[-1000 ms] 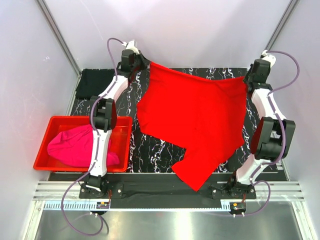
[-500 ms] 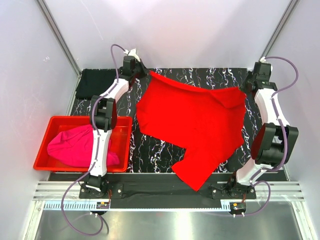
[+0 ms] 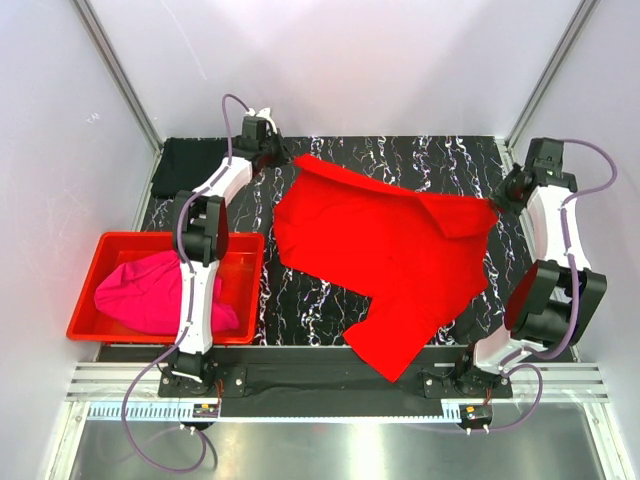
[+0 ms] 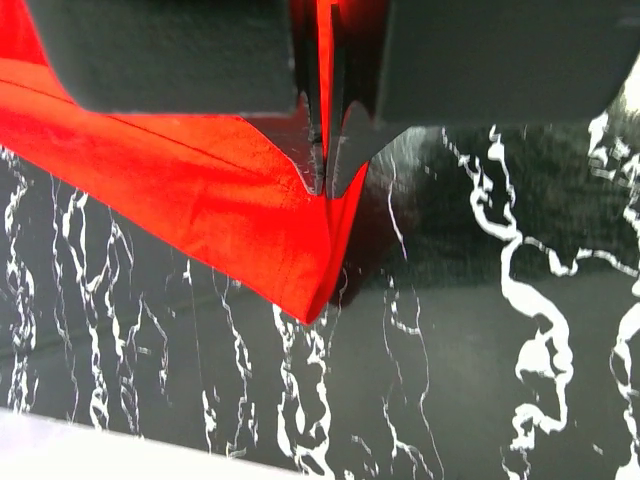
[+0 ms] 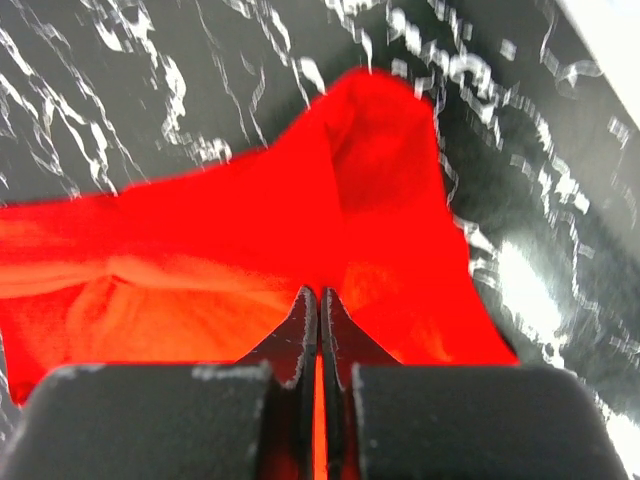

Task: Fold and stack the t-shirts
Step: Fold the tshirt

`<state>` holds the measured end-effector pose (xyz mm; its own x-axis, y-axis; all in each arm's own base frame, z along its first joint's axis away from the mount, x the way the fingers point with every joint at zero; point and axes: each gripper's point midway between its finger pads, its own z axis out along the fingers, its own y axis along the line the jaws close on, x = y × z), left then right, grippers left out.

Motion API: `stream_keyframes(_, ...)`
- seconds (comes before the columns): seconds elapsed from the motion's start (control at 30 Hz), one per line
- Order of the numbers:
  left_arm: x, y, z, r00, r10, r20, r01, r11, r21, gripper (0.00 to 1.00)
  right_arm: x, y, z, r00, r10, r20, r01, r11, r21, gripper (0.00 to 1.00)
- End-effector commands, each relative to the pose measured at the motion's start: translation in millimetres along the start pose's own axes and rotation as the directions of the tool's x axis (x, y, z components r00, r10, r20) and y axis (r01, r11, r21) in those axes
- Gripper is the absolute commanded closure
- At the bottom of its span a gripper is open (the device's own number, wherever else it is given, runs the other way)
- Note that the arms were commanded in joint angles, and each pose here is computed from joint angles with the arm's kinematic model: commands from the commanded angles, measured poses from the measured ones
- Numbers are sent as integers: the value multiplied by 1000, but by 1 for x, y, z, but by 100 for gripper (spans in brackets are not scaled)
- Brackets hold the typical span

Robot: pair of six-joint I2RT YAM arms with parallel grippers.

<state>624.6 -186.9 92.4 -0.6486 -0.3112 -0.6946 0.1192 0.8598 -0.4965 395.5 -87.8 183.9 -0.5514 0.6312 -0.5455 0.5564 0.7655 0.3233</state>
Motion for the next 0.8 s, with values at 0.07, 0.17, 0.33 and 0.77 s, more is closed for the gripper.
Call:
stream_keyframes(0.07,-27,-19,-33,998,59,20,-60,998,30,100,26,-4,-16,997,36,-61,-37,999,-16,100)
stream_keyframes(0.17,-19,-17,-33,999,54,-11,-53,998,37,100,44,-8,-9,993,44,-113,-46,999,-15,100)
stream_keyframes(0.33,-5,-15,-31,998,40,-53,-38,998,44,100,62,-19,-3,985,56,-162,-53,998,26,100)
stream_keyframes(0.77,16,-8,-24,992,43,-115,-40,999,30,85,92,-47,34,977,65,-205,-43,993,109,98)
